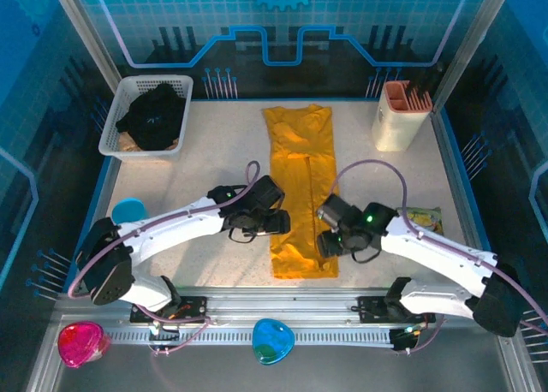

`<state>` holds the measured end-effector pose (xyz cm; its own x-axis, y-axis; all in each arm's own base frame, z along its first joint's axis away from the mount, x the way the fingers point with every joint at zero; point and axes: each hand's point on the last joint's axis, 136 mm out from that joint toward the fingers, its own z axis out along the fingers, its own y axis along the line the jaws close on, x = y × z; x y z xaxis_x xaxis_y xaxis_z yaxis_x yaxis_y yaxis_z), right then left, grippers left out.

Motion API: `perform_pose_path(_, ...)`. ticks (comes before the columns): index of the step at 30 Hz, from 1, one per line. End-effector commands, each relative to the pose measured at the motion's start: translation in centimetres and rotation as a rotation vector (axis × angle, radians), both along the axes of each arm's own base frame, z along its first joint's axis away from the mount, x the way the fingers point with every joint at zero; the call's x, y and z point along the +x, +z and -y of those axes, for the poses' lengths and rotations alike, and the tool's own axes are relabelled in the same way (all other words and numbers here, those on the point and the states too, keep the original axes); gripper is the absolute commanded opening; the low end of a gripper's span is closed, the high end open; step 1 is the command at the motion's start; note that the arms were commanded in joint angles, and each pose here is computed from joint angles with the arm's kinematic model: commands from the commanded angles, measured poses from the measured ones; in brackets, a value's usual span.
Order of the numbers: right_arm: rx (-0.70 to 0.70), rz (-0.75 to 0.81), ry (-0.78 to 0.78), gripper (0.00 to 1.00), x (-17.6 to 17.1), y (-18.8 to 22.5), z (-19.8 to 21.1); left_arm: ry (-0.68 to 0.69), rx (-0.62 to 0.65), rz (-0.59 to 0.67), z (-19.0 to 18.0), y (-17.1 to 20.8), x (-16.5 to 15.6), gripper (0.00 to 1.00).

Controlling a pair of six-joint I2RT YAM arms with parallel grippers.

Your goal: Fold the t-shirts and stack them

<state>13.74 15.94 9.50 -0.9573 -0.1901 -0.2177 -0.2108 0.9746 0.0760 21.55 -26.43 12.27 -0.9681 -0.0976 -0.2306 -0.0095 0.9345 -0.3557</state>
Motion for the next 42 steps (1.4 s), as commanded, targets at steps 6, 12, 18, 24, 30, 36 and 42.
perform_pose_path(6, 0.009, 0.044, -0.191, 0.52, -0.9, -1.9, -0.2, 0.005, 0.046, 0.006, -2.3, 0.1, -1.0, 0.7)
perform_pose_path(12, 0.03, 0.05, -0.221, 0.49, -0.4, -2.9, -1.4, 0.025, 0.051, -0.004, -3.3, -0.8, -1.7, 0.7)
perform_pose_path(18, 0.011, 0.028, -0.222, 0.46, -0.6, -3.9, -2.4, 0.029, 0.055, -0.008, -3.6, -1.2, -1.9, 0.7)
perform_pose_path(24, -0.024, 0.006, -0.223, 0.22, -1.3, -4.7, -2.5, 0.024, 0.055, -0.013, -3.4, -1.5, -1.9, 0.7)
perform_pose_path(30, -0.01, 0.033, -0.192, 0.0, -1.2, -3.5, -3.4, 0.024, 0.053, -0.014, -3.4, -1.5, -1.9, 0.7)
perform_pose_path(36, 0.01, 0.033, -0.122, 0.0, -1.0, -2.6, -5.5, 0.029, 0.054, -0.02, -3.6, -1.8, -2.1, 0.7)
perform_pose_path(42, -0.023, -0.027, -0.065, 0.0, -1.1, -4.9, -7.7, 0.031, 0.055, -0.033, -3.7, -2.2, -2.5, 0.7)
